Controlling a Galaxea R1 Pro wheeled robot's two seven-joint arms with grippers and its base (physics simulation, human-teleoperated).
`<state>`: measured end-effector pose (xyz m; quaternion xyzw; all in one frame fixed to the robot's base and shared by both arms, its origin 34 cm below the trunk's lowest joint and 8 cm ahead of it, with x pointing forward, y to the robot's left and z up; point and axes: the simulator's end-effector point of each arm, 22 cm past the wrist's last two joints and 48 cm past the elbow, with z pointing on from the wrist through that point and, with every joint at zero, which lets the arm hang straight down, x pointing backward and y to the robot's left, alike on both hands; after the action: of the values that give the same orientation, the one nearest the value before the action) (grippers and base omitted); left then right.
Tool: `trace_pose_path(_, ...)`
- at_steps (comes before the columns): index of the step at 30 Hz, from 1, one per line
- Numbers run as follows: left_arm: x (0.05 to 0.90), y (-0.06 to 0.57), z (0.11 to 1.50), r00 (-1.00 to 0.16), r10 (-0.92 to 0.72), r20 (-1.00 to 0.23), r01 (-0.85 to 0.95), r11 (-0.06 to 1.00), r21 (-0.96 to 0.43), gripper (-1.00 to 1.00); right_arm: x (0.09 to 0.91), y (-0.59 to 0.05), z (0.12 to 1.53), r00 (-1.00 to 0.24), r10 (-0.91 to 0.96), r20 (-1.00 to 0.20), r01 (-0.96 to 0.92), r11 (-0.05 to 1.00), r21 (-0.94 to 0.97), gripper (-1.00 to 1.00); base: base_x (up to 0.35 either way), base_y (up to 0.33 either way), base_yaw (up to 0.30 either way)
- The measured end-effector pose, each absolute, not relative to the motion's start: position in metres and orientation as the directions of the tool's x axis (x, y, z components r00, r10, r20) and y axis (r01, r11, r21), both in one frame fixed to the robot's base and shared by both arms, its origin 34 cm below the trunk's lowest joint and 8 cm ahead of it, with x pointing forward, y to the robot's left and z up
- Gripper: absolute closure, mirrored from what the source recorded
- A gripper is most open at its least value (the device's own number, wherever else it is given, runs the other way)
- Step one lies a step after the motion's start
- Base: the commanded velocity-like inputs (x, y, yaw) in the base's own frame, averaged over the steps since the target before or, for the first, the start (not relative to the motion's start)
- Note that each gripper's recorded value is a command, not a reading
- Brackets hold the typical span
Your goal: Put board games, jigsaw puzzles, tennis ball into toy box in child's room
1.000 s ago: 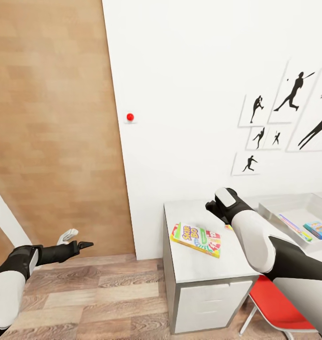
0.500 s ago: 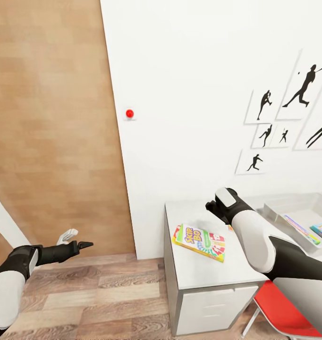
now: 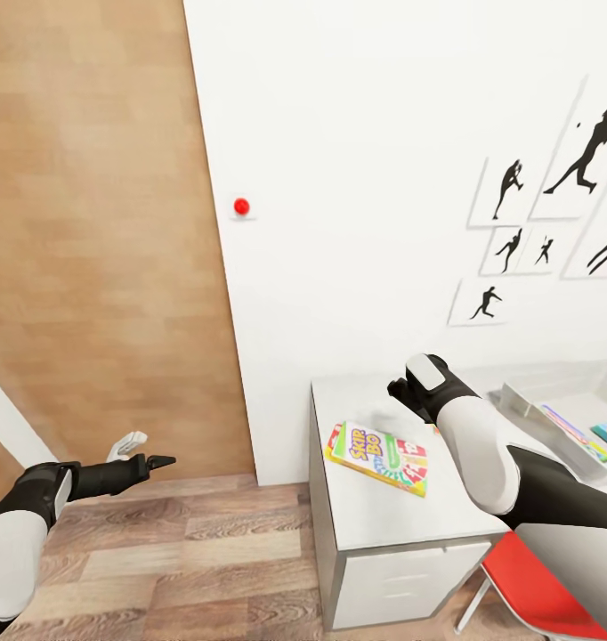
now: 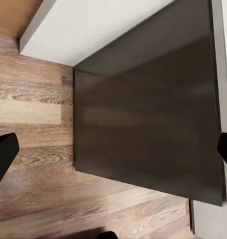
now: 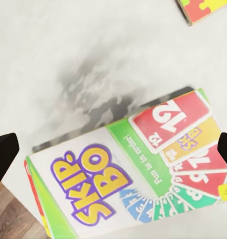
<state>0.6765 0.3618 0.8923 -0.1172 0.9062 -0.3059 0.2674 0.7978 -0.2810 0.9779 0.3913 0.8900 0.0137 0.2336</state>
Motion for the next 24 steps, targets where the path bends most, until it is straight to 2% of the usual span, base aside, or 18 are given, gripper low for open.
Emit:
trace_pose_path(12, 0.675, 0.361, 0.888, -0.833, -0.376, -0.405, -0.055, 0.785, -0.617, -1.00, 0.794, -0.293, 0.969, -0.582, 0.711, -0.395, 0.705, 0.683, 0.191, -1.00, 0.139, 0.000, 0.000)
trace_pose_path(24, 0.674, 0.361, 0.879, -0.840, -0.375, -0.393, -0.063, 0.785, -0.616, -1.00, 0.791, -0.308, 0.959, -0.578, 0.716, -0.391, 0.720, 0.673, 0.169, -1.00, 0.029, 0.000, 0.000)
